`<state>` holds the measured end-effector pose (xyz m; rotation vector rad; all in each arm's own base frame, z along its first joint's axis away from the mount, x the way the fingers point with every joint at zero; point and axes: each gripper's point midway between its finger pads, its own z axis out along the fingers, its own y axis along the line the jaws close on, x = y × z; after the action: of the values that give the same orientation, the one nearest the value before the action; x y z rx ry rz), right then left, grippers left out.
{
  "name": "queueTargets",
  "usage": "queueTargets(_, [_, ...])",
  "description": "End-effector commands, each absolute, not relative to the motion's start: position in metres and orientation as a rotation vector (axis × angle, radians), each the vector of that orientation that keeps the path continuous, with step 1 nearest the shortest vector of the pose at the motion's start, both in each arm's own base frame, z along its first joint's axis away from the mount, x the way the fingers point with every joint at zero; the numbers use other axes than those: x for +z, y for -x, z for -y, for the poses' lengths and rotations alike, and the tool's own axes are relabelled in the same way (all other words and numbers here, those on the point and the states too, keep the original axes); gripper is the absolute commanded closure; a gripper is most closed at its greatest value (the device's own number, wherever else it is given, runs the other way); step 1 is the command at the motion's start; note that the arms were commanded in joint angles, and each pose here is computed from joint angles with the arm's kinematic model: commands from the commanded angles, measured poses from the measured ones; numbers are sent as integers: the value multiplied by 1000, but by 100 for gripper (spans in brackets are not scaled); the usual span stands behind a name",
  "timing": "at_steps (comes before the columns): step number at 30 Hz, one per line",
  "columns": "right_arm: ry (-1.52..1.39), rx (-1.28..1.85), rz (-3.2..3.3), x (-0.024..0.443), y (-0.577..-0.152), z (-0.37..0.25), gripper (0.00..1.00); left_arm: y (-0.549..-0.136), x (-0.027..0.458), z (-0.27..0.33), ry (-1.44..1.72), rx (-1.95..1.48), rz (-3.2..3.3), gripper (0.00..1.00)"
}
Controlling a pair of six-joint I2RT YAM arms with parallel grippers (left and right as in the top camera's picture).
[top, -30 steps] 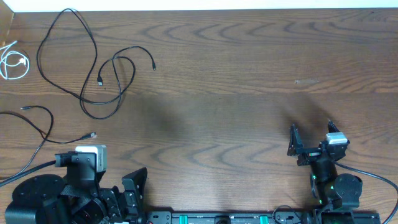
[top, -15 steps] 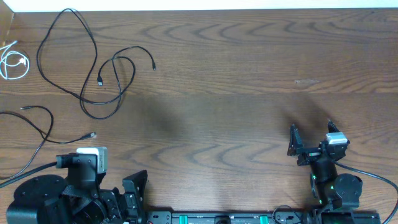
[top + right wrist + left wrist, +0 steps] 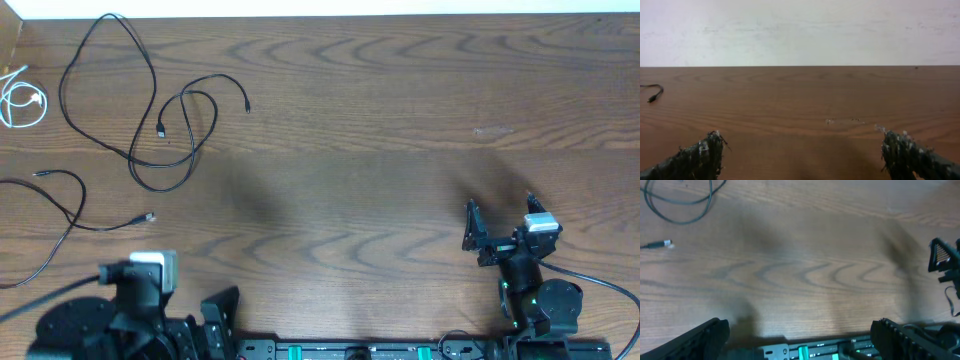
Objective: Untangle cables
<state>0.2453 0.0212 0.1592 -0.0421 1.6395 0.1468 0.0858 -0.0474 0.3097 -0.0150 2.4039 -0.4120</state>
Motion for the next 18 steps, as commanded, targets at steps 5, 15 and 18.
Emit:
queueTargets(5, [58, 138, -1639, 158, -245, -22, 1, -77, 281, 42, 55, -381, -2432, 5])
queueTargets(15, [58, 138, -1639, 158, -245, -22, 1, -115, 264, 50, 31, -426, -2278, 5])
queueTargets(18, [58, 138, -1639, 158, -245, -22, 1, -131, 266, 57, -77, -428, -2175, 5])
